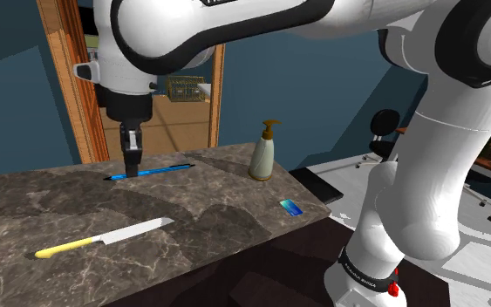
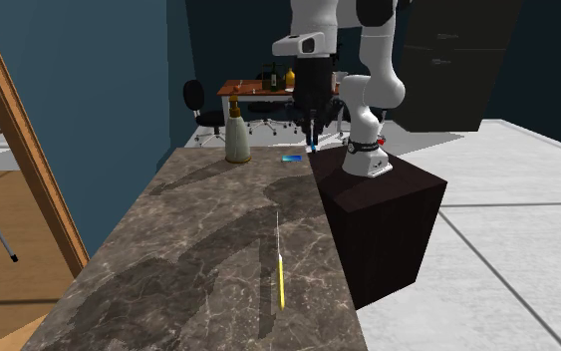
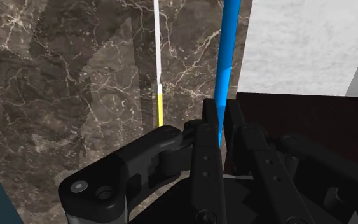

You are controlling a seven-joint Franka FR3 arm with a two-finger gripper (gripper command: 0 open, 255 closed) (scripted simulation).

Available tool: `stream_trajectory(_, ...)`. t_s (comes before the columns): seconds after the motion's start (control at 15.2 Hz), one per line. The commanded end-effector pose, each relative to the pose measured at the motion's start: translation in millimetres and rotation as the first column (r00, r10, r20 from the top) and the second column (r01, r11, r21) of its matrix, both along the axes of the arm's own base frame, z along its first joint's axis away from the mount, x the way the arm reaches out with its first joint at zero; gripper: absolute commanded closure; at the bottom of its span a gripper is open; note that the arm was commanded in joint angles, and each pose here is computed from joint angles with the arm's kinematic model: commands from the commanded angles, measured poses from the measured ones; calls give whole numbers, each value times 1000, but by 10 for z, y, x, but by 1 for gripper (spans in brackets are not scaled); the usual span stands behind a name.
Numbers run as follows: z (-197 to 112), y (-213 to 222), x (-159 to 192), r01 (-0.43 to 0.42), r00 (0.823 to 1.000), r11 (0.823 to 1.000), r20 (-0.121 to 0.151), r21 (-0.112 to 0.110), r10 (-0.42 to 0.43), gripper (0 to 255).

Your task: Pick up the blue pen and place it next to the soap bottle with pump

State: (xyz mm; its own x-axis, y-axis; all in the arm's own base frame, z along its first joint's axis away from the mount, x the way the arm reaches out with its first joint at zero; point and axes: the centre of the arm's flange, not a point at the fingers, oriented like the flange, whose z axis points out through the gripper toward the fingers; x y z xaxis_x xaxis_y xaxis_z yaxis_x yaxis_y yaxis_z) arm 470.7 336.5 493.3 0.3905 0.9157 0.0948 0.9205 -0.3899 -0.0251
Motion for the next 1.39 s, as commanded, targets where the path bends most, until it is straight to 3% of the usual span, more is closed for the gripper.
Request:
stream_trajectory(0.0,104,-7,-4,0,1000,1000,0,0,0,255)
stream_trajectory(0.79,700,-7,-4,0,1000,1000,0,0,0,255)
stream_trajectory(1.32,701,-1037,227,0,1000,1000,0,0,0,255)
